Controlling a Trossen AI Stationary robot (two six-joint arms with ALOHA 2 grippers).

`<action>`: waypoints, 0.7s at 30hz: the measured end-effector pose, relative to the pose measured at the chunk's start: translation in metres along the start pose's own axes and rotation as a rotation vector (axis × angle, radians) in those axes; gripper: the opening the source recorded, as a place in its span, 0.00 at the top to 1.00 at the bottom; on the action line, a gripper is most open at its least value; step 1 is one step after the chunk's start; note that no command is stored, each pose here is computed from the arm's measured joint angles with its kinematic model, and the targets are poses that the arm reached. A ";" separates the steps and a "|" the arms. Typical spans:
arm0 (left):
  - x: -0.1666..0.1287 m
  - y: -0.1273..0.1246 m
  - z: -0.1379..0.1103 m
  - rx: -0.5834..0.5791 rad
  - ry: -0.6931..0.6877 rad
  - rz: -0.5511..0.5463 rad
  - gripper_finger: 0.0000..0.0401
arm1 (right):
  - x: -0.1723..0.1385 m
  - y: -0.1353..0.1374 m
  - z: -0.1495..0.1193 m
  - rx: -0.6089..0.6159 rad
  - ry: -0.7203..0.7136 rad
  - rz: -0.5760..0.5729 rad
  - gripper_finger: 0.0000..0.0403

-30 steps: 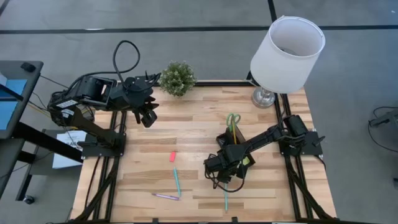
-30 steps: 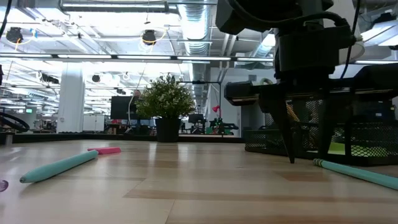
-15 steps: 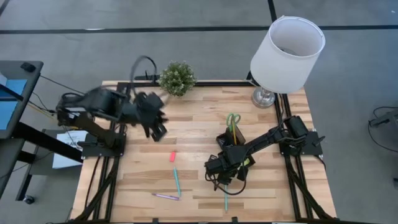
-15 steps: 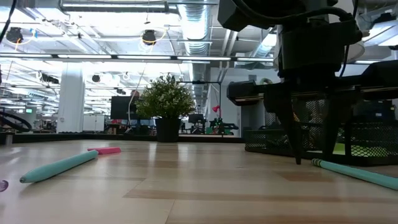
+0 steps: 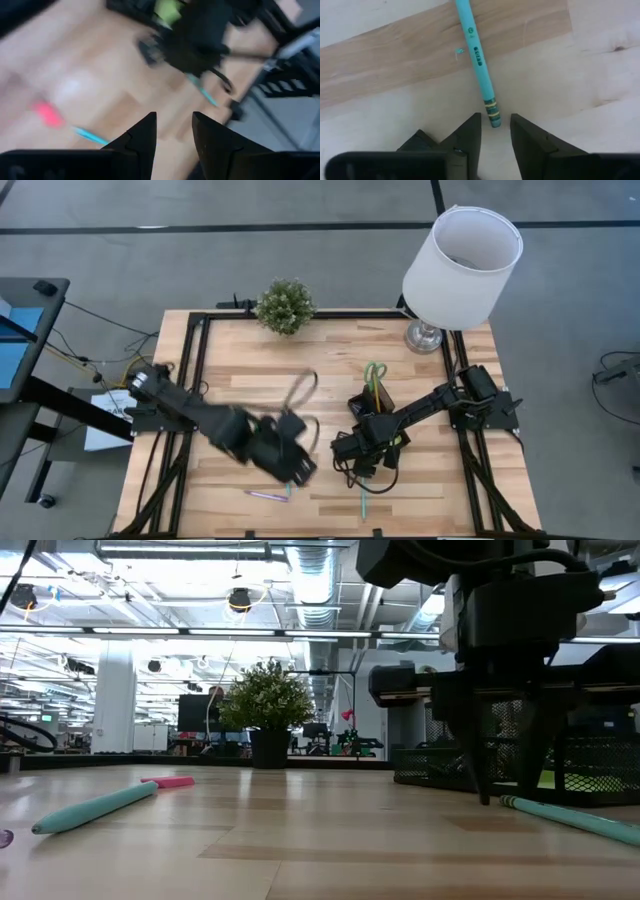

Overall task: Pick and place office supplies into organizer
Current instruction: Put the blue pencil into the black desk organizer

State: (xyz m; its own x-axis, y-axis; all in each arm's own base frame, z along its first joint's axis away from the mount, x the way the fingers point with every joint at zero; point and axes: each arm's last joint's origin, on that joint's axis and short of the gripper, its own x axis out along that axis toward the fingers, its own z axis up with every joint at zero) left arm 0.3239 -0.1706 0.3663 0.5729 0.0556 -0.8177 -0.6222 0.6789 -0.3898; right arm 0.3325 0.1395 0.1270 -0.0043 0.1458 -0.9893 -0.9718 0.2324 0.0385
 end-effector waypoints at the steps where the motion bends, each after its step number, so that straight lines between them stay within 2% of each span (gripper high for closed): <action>1: 0.008 -0.008 -0.006 -0.026 0.012 -0.026 0.71 | 0.000 0.000 0.000 -0.001 -0.001 -0.002 0.78; 7: 0.043 -0.043 -0.037 -0.127 0.049 -0.176 0.71 | 0.000 0.000 0.000 -0.027 -0.007 -0.003 0.89; 11: 0.056 -0.049 -0.052 -0.153 0.086 -0.172 0.71 | 0.000 -0.001 0.000 -0.033 -0.009 -0.005 0.97; 15: 0.055 -0.051 -0.061 -0.179 0.111 -0.173 0.71 | 0.000 -0.003 -0.001 -0.019 -0.013 -0.012 0.97; 18: 0.051 -0.052 -0.071 -0.197 0.113 -0.172 0.71 | -0.001 -0.008 -0.006 0.075 -0.037 -0.020 0.96; 21: 0.047 -0.051 -0.080 -0.192 0.117 -0.147 0.71 | -0.003 -0.016 -0.017 0.226 -0.056 -0.025 0.98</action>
State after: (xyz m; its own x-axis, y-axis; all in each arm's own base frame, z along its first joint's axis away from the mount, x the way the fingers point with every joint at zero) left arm 0.3399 -0.2613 0.3134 0.6064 -0.1258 -0.7851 -0.6329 0.5213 -0.5724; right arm 0.3443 0.1189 0.1266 0.0385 0.1889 -0.9812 -0.8938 0.4456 0.0507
